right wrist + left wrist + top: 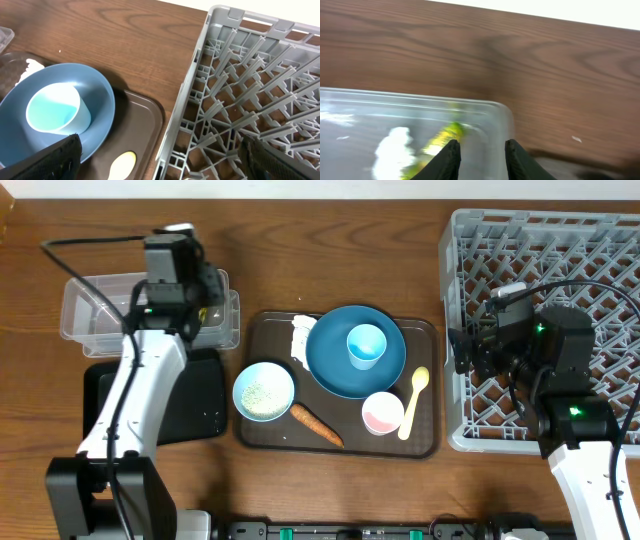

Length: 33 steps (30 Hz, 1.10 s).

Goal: Sort waste into correct bins and load items into the dishwasher rack
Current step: 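Carry the grasped tissue with the left gripper into the clear bin, then grasp the yellow wrapper with the left gripper and drop it in the bin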

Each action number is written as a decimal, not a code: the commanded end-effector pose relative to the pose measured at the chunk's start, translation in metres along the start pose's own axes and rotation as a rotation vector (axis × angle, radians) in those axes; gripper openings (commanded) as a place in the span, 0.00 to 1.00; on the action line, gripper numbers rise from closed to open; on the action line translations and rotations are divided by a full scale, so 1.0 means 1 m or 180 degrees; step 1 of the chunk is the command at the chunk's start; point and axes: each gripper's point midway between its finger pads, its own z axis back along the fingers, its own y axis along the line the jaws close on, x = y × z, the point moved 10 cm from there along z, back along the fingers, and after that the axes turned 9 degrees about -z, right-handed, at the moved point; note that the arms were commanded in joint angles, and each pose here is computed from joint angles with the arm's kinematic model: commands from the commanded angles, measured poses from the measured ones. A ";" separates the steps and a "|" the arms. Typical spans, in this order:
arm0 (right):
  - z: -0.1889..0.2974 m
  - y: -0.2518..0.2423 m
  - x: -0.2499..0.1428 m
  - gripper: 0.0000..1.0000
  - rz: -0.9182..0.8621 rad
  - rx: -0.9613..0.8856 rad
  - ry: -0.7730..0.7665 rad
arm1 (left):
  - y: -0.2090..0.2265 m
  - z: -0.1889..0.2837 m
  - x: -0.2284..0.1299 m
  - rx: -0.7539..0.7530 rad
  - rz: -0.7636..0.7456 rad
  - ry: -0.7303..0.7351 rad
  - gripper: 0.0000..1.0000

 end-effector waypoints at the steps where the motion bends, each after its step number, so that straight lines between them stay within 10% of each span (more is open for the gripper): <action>1: 0.003 0.003 0.008 0.99 0.0017 0.0033 -0.0062 | -0.030 -0.001 0.000 -0.0448 -0.0103 0.0065 0.36; 33: 0.003 0.003 0.008 0.99 0.0017 0.0032 -0.0061 | -0.136 -0.086 -0.096 -0.1098 -0.0325 0.1254 0.42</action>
